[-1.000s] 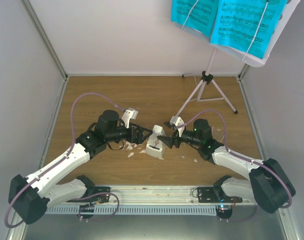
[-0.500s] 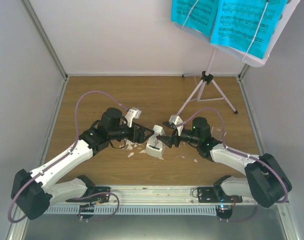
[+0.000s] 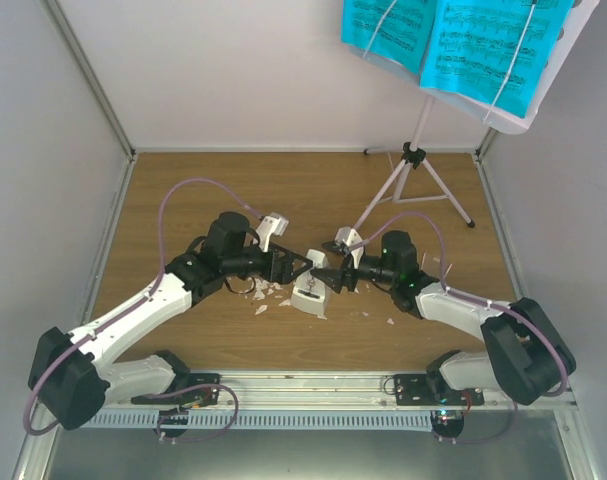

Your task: Pack up the instrument practice props

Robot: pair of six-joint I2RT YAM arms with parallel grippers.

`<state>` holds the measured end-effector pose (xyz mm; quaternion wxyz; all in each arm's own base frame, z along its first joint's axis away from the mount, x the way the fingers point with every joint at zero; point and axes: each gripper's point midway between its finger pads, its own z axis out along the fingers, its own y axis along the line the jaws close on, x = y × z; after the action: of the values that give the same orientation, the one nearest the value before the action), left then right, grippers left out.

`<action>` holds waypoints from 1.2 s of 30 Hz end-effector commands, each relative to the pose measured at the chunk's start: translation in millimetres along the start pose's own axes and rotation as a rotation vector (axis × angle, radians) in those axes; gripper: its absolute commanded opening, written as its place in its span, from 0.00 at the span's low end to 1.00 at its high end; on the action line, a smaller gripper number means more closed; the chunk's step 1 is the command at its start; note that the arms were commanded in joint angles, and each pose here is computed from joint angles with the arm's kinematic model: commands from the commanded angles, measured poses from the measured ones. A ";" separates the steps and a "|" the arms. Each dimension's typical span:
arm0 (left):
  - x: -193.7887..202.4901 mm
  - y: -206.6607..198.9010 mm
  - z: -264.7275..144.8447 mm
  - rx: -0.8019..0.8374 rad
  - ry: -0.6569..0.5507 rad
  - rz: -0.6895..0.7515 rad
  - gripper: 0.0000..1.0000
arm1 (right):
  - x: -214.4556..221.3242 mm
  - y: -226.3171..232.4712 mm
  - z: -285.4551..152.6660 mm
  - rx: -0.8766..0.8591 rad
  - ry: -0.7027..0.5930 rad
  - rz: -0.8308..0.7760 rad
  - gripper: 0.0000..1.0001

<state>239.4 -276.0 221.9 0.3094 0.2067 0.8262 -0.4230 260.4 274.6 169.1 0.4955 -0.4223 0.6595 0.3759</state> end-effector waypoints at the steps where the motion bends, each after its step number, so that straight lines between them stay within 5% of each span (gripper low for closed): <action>1: -21.5 -19.0 2.6 0.074 -0.052 0.058 0.84 | -8.4 -12.8 0.2 0.034 -0.022 -0.002 0.81; 13: -20.5 -14.1 4.8 0.055 -0.058 0.050 0.84 | -9.8 -15.5 2.1 0.037 -0.016 0.009 0.82; 18: -26.9 -1.0 -9.4 -0.047 -0.135 0.058 0.98 | -13.7 -14.2 -0.5 0.040 -0.013 0.014 0.96; 27: -11.5 6.0 -14.8 -0.067 -0.147 0.101 0.99 | -36.3 -2.6 -29.8 0.094 -0.049 0.030 1.00; 32: 1.2 -2.9 -4.1 -0.023 -0.100 0.132 0.99 | -45.3 -11.6 -63.3 0.266 -0.110 0.110 1.00; 36: 12.2 -3.2 2.6 -0.016 -0.088 0.115 0.99 | -32.6 -47.3 -106.3 0.572 -0.157 0.348 1.00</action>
<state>231.9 -270.4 214.4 0.3570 0.2221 0.8168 -0.3951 250.9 220.0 246.7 0.5858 -0.2993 0.6731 0.3380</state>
